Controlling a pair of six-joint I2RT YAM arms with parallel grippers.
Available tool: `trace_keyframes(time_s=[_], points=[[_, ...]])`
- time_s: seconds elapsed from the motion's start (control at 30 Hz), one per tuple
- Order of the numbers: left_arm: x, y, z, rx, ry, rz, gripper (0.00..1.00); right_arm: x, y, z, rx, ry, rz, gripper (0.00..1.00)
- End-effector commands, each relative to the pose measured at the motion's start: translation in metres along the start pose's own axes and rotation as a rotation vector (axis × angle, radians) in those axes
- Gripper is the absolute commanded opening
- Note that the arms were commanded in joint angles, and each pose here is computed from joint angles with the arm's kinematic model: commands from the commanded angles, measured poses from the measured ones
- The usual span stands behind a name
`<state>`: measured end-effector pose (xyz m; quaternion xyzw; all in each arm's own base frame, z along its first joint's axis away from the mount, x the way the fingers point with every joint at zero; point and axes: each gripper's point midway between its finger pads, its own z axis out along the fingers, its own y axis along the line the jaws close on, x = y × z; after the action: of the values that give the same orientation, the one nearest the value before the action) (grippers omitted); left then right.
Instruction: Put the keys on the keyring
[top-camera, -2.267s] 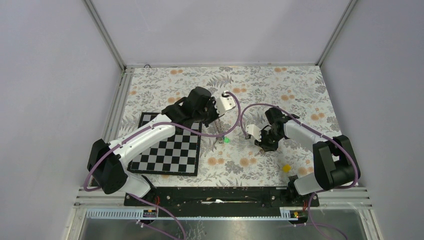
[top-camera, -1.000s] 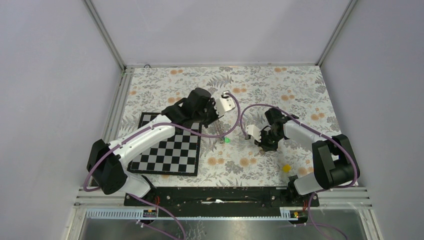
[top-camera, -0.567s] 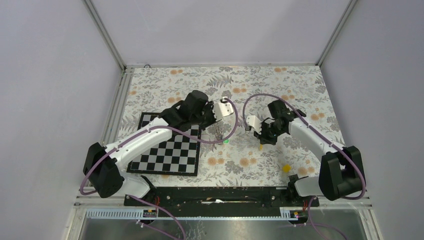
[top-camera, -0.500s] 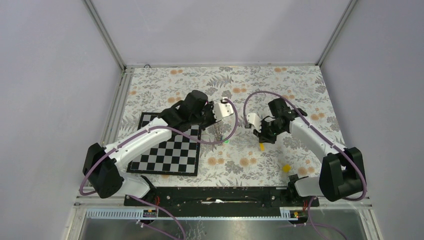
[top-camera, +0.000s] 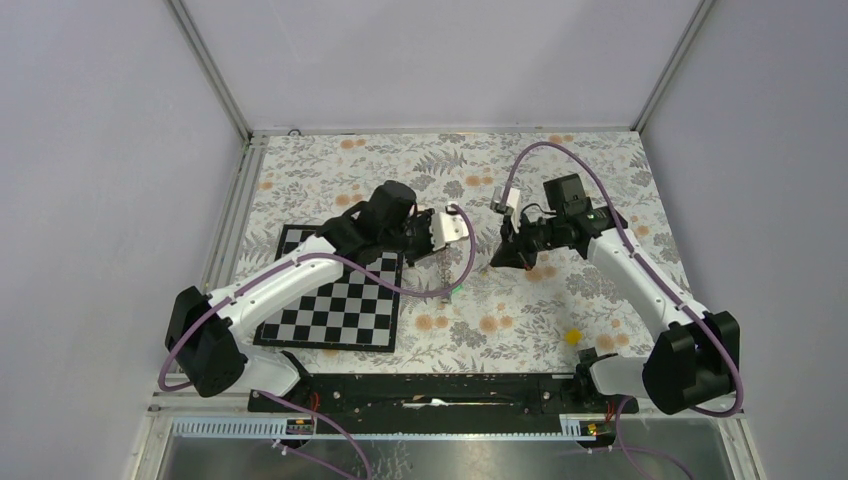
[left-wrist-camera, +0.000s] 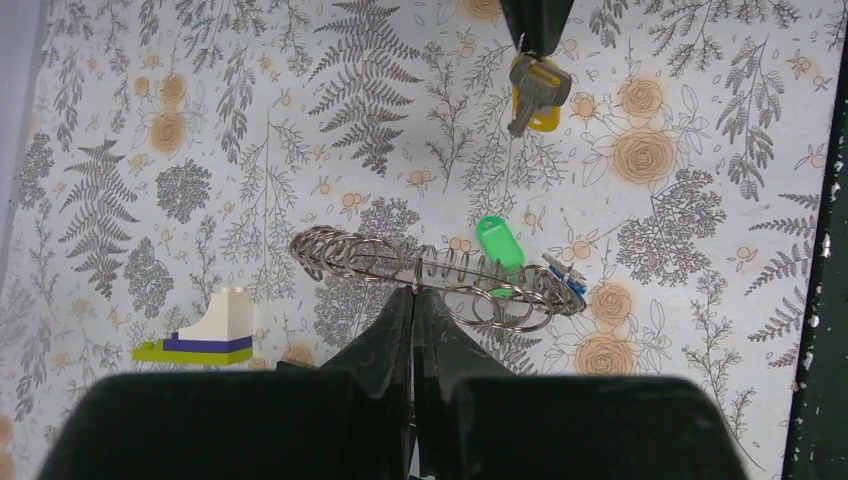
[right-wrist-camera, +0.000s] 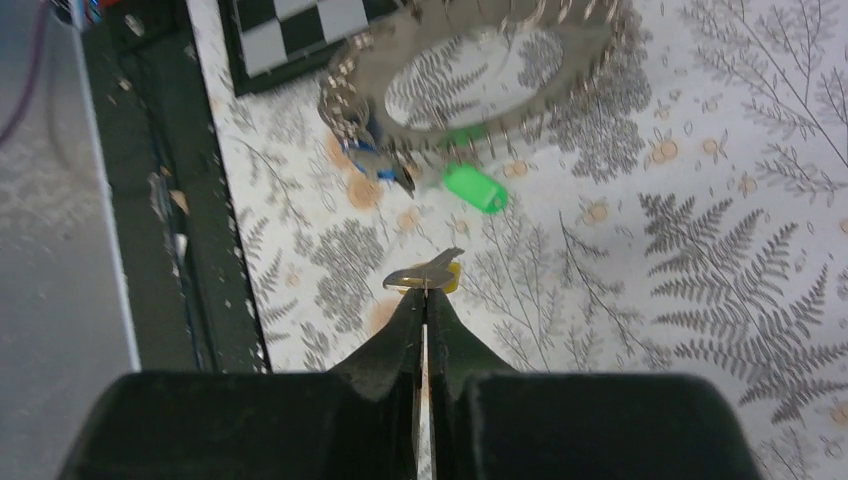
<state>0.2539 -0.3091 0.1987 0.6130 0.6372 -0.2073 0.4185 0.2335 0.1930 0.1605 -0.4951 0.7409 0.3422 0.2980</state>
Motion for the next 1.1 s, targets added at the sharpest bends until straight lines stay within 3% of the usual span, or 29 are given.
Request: trace_keyframes(time_s=[0.0,0.33,0.67,1.07], points=[[-0.045,0.006,-0.005,-0.004,-0.131,0.032,0.00,-0.058,0.023,-0.007,-0.105,-0.207,0.052,0.00],[-0.049,-0.008,0.000,0.002,-0.124,0.035,0.00,-0.071,0.038,0.002,-0.192,-0.264,0.120,0.00],[-0.052,-0.003,0.006,-0.096,-0.097,-0.067,0.00,-0.064,0.042,0.018,-0.211,-0.244,0.144,0.00],[-0.050,-0.010,0.007,-0.093,-0.116,-0.071,0.00,-0.063,0.036,0.030,-0.245,-0.244,0.219,0.00]])
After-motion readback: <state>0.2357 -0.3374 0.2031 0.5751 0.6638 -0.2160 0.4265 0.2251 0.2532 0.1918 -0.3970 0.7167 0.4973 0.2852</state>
